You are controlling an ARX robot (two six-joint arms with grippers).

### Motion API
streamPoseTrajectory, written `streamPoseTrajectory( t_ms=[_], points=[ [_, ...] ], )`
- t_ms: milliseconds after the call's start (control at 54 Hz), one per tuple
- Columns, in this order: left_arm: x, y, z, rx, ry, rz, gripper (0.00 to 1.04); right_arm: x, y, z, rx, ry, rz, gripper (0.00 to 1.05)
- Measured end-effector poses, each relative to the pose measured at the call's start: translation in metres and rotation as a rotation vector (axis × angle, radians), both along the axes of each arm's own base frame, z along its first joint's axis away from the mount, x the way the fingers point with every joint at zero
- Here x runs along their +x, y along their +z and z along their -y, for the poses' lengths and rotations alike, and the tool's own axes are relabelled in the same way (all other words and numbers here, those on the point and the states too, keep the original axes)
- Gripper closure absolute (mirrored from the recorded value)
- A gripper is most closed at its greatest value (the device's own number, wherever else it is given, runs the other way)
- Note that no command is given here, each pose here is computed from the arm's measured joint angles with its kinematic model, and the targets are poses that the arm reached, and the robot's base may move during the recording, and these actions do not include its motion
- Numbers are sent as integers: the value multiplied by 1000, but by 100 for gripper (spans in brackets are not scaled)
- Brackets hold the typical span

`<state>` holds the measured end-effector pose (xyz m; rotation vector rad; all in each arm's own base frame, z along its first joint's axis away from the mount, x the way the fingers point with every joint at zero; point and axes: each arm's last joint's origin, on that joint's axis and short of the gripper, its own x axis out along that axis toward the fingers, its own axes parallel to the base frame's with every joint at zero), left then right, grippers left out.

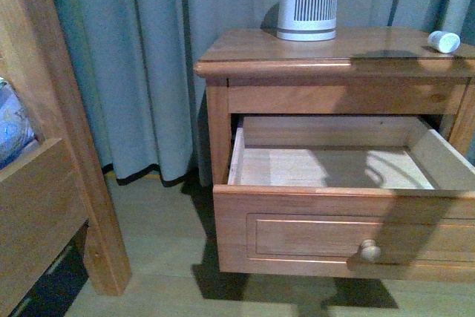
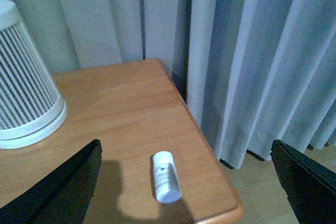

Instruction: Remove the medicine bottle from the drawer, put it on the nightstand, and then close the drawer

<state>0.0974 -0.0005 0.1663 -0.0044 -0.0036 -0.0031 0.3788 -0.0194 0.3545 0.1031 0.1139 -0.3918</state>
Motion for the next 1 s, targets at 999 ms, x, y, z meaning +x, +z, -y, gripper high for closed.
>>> streamPoseTrajectory(
  t_ms=[999],
  points=[
    [0, 0, 0, 0, 0, 0, 7, -53, -266, -36, 18, 97, -281, 7]
  ],
)
